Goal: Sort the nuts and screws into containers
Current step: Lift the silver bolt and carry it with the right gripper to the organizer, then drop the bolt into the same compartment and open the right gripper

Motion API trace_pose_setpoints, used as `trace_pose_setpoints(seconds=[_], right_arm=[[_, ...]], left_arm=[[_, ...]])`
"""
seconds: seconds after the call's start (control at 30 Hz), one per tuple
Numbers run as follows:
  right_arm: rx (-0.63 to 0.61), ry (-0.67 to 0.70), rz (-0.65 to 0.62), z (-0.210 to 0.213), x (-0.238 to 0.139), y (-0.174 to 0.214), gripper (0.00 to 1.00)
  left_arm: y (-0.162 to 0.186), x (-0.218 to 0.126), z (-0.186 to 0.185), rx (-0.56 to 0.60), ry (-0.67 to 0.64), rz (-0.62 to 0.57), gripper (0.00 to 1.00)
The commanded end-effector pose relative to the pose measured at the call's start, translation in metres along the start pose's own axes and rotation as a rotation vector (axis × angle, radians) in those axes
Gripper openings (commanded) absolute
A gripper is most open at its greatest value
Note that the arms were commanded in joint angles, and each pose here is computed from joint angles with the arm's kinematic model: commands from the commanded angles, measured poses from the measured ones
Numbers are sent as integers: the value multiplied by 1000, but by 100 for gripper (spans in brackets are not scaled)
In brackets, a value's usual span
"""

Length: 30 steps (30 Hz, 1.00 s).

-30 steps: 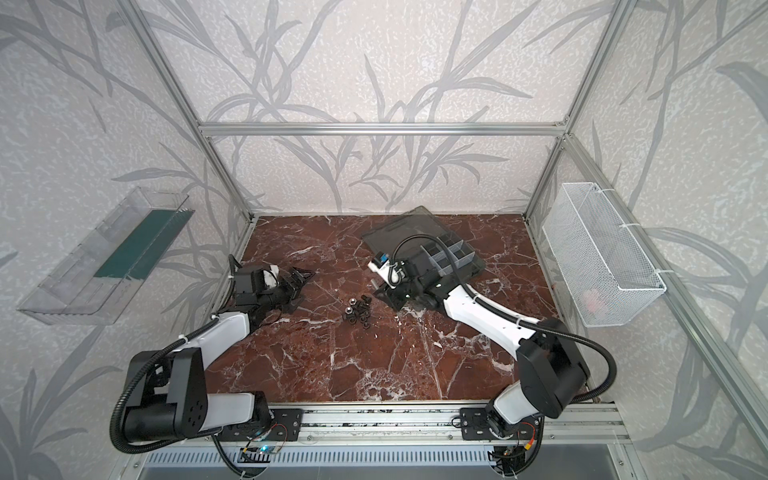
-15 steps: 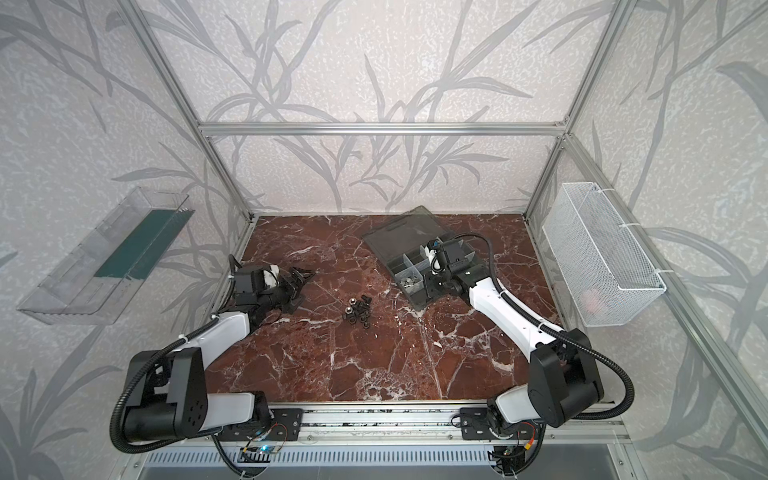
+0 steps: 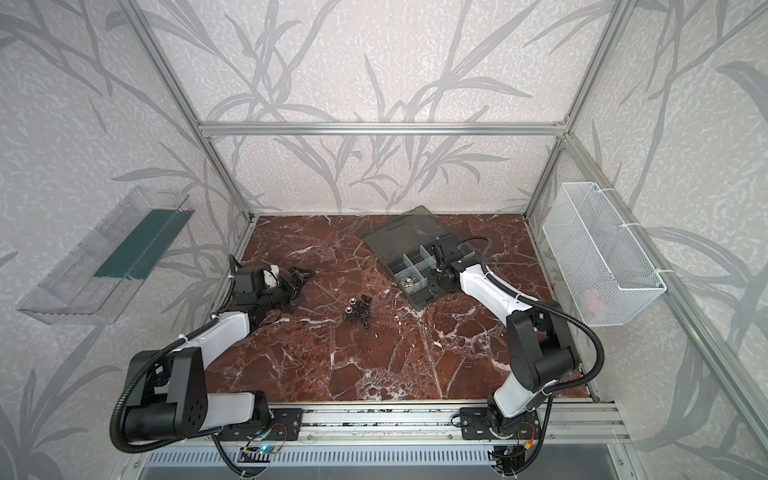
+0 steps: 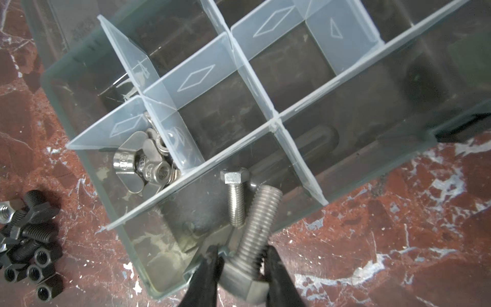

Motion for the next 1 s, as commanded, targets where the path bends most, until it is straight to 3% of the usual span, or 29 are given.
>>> trace_pose_setpoints(seconds=[0.0,0.4,0.43,0.53,0.57,0.77,0.97], right_arm=[[43,-22,5,6,3,-9,0],[57,-61,74,13,29,-3,0],[54,-70,73,14,29,-4,2],[40,-85,66,16,26,-6,39],[36,-84,61,16,24,-8,45],[-42,-128,-33,21,-11,-20,64],[-316,-274,-231,50,-60,-21,66]], left_arm=[[-2,-2,-3,-1,4,-4,99],[-3,-2,-3,3,0,-6,100],[-3,-2,-3,2,1,-7,99],[-2,-2,-3,1,0,-6,100],[-3,-2,-3,2,1,-7,99],[-3,-2,-3,2,1,-7,100],[-3,-2,-3,1,2,-7,99]])
Point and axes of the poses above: each gripper's point midway between its finger pads, its own x axis out along the fingers, its own z axis along the line the jaws close on, y = z × x, the point moved 6 cm from there along -x, back along the fingers
